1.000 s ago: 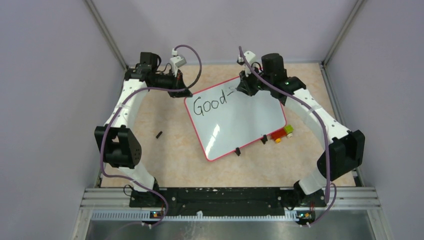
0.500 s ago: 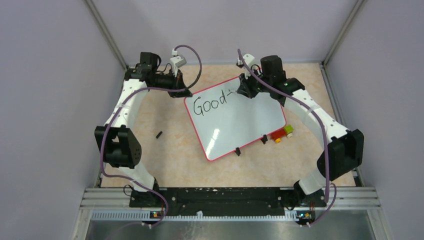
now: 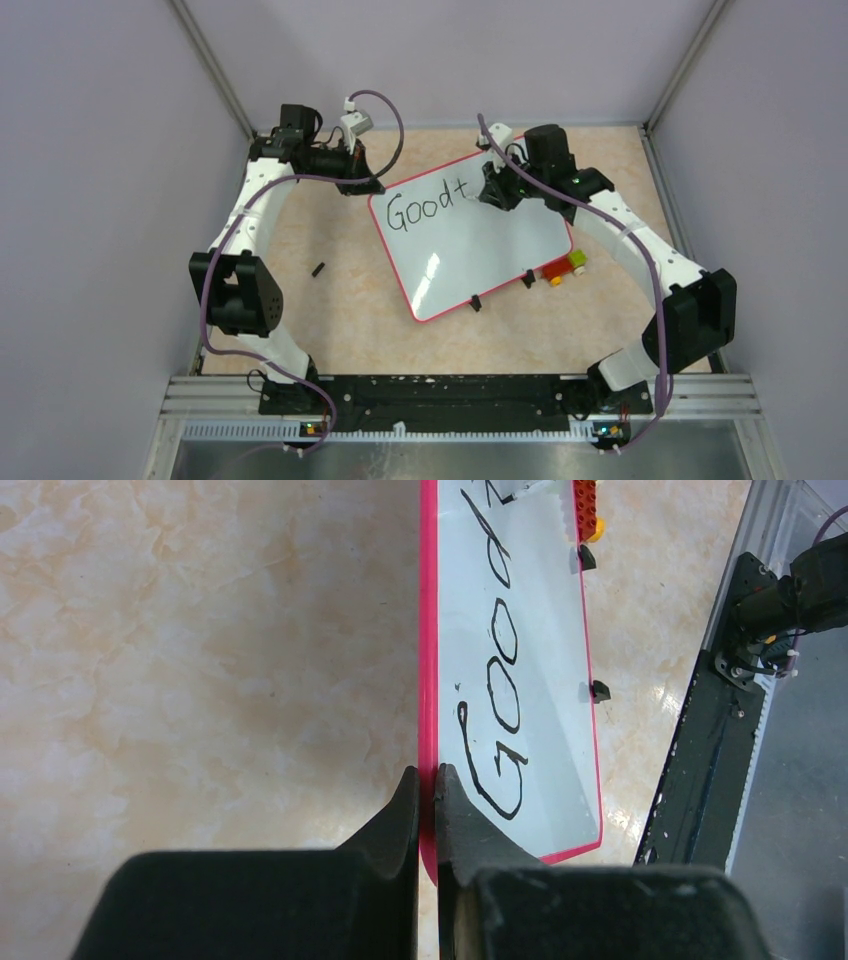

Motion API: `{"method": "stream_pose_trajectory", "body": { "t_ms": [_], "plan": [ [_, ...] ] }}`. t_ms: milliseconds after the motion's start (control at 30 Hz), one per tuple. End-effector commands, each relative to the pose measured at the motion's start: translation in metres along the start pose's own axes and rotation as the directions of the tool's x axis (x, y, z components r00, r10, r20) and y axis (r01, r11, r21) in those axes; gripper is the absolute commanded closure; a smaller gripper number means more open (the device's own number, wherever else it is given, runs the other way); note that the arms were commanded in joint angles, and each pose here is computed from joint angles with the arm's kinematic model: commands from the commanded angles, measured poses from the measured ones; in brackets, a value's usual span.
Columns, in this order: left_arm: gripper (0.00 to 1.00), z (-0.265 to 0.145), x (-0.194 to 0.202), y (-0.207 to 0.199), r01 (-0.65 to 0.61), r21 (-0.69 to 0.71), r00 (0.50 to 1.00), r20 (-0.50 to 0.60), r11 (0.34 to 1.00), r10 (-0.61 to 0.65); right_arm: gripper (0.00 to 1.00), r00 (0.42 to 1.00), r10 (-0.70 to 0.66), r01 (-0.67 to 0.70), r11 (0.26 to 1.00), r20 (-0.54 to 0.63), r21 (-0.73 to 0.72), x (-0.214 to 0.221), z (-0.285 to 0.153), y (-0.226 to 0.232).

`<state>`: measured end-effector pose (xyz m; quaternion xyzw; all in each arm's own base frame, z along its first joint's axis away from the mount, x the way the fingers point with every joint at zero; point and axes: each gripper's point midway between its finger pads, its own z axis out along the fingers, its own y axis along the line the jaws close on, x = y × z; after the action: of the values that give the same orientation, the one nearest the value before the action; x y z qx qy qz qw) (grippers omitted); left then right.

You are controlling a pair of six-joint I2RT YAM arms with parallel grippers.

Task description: Write a sentence on the whiteboard

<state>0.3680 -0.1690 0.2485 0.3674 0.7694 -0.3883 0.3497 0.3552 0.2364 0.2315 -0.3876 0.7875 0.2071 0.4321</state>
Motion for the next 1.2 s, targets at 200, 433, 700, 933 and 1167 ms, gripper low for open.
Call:
{"method": "stream_pose_trajectory", "body": {
  "t_ms": [200, 433, 700, 933, 1167],
  "plan": [
    [1.0, 0.005, -0.001, -0.005, -0.052, 0.012, 0.999, -0.005, 0.999, 0.052, 1.0, 0.997, -0.076, 0.074, 0.994, 0.018, 0.08, -0.016, -0.014, -0.014],
    [1.0, 0.004, -0.001, -0.006, -0.07, 0.014, 0.998, -0.003, 0.997, 0.07, 1.0, 0.994, -0.086, 0.078, 0.99, 0.06, 0.12, -0.037, -0.019, -0.025],
    [0.77, 0.0, -0.015, -0.012, -0.091, 0.015, 0.995, 0.031, 0.996, 0.09, 1.0, 0.99, -0.081, 0.078, 0.996, 0.112, 0.033, -0.056, -0.034, -0.004],
    [0.56, 0.008, -0.042, -0.015, -0.099, 0.044, 0.993, 0.066, 0.994, 0.096, 1.0, 0.988, -0.099, 0.096, 0.995, 0.115, 0.03, -0.058, -0.042, -0.002],
    [0.48, 0.042, -0.056, -0.023, -0.091, 0.111, 0.995, 0.048, 0.99, 0.086, 1.0, 0.986, -0.108, 0.107, 0.994, 0.124, 0.015, -0.06, -0.045, 0.0]
  ]
}}
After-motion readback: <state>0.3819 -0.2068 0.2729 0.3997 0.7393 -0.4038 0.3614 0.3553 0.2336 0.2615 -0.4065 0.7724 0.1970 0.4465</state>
